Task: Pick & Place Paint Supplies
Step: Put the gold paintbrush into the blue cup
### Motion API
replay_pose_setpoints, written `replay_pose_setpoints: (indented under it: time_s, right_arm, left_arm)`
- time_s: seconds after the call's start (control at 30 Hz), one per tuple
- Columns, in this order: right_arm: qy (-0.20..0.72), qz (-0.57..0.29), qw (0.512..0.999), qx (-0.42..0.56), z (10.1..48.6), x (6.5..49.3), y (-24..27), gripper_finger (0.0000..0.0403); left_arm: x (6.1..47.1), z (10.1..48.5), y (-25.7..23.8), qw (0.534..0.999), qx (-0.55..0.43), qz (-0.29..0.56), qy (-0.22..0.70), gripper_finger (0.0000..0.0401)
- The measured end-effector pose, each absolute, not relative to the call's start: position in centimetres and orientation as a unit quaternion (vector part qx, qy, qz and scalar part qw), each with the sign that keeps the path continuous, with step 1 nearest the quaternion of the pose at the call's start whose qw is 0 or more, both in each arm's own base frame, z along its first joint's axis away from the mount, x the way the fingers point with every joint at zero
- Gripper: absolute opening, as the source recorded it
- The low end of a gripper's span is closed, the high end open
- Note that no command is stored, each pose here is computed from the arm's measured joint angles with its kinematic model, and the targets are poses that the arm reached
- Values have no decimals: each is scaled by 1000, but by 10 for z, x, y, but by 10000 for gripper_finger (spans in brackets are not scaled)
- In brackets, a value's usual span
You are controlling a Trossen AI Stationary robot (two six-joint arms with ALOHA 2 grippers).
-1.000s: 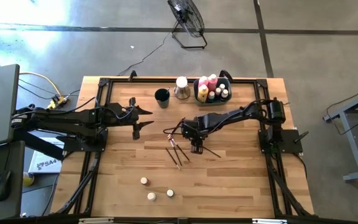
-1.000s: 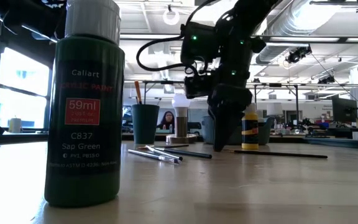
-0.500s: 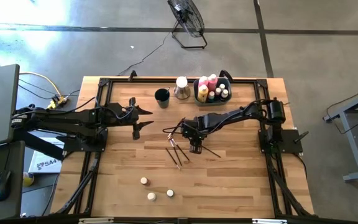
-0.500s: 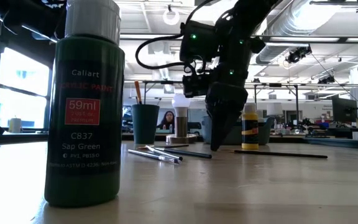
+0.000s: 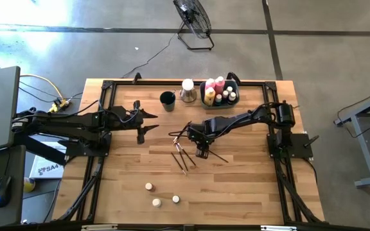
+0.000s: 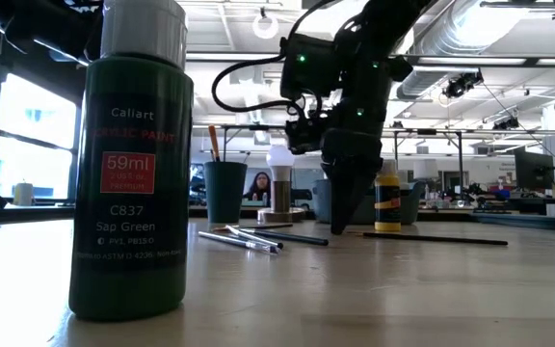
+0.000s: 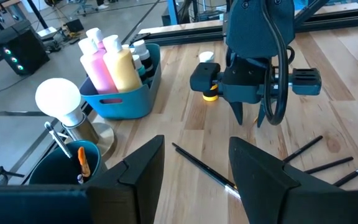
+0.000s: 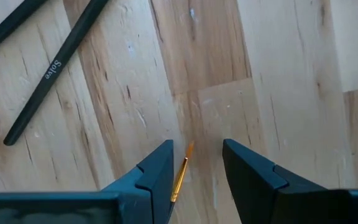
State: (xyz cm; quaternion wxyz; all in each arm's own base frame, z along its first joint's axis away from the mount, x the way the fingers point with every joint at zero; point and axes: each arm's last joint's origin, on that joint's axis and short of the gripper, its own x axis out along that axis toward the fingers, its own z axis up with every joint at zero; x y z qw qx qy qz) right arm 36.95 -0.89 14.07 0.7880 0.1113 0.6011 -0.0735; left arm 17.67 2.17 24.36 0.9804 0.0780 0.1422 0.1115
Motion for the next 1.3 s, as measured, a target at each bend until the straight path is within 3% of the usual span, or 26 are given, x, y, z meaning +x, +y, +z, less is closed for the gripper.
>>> replay_pose_setpoints:
  time_s: [0.17,0.53,1.3]
  right_arm:
    - [601,-74,788,111,141,369,-9,118]
    - [601,-71,788,112,141,370,-9,9]
    - [576,-37,805,135,150,373,-7,2]
  left_arm:
    - [177,244,22,980,78,111,142,177]
    - [177,244,22,980,78,112,142,177]
    - [177,244,22,980,78,113,142,177]
